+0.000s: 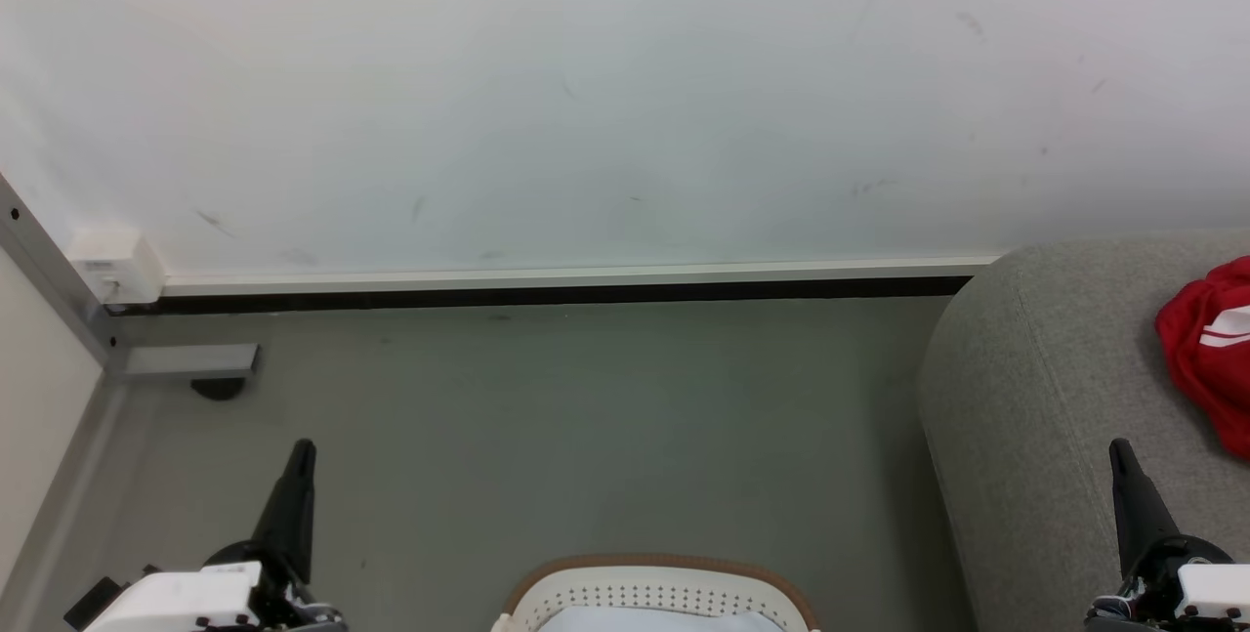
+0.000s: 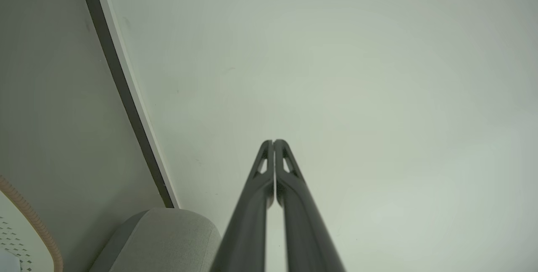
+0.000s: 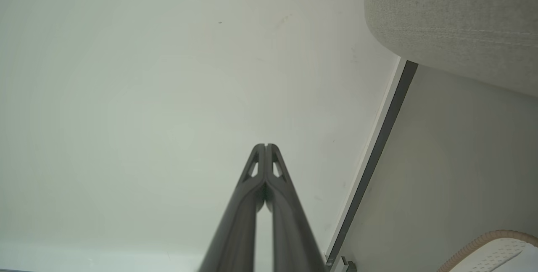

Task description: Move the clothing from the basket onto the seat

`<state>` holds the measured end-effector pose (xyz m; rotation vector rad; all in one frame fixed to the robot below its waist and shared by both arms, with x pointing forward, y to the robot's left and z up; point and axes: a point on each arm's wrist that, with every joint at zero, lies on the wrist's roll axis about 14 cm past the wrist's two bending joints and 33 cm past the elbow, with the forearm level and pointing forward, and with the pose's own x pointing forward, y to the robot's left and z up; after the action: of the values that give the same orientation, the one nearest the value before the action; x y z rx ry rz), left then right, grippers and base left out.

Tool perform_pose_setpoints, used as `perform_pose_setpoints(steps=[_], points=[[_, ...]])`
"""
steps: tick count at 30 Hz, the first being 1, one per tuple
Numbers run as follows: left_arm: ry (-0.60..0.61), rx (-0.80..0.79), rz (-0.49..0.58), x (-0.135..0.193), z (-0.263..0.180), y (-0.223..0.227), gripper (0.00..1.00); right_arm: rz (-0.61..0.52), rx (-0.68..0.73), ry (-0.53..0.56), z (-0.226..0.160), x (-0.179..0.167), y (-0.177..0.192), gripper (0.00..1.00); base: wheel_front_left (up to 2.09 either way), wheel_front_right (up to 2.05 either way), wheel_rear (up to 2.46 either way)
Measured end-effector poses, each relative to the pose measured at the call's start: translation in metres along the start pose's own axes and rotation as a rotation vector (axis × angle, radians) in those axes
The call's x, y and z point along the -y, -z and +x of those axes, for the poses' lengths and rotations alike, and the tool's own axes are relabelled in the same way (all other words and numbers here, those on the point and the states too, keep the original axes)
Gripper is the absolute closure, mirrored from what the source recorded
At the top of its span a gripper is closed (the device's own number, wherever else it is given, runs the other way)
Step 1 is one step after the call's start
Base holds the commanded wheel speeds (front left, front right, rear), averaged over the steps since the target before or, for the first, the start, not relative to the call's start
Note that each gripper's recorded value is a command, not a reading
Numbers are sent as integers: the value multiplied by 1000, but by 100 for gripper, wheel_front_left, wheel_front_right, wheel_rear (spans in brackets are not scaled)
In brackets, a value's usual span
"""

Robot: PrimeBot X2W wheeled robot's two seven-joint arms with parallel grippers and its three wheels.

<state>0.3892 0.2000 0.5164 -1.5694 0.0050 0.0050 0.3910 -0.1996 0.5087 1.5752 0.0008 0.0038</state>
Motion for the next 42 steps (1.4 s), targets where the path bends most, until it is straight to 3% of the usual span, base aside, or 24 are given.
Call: perform_pose_setpoints(steps=[42], points=[[0,0,0,0,0,0,100,-1,-2,0,0,0,1,100,0,0,0]])
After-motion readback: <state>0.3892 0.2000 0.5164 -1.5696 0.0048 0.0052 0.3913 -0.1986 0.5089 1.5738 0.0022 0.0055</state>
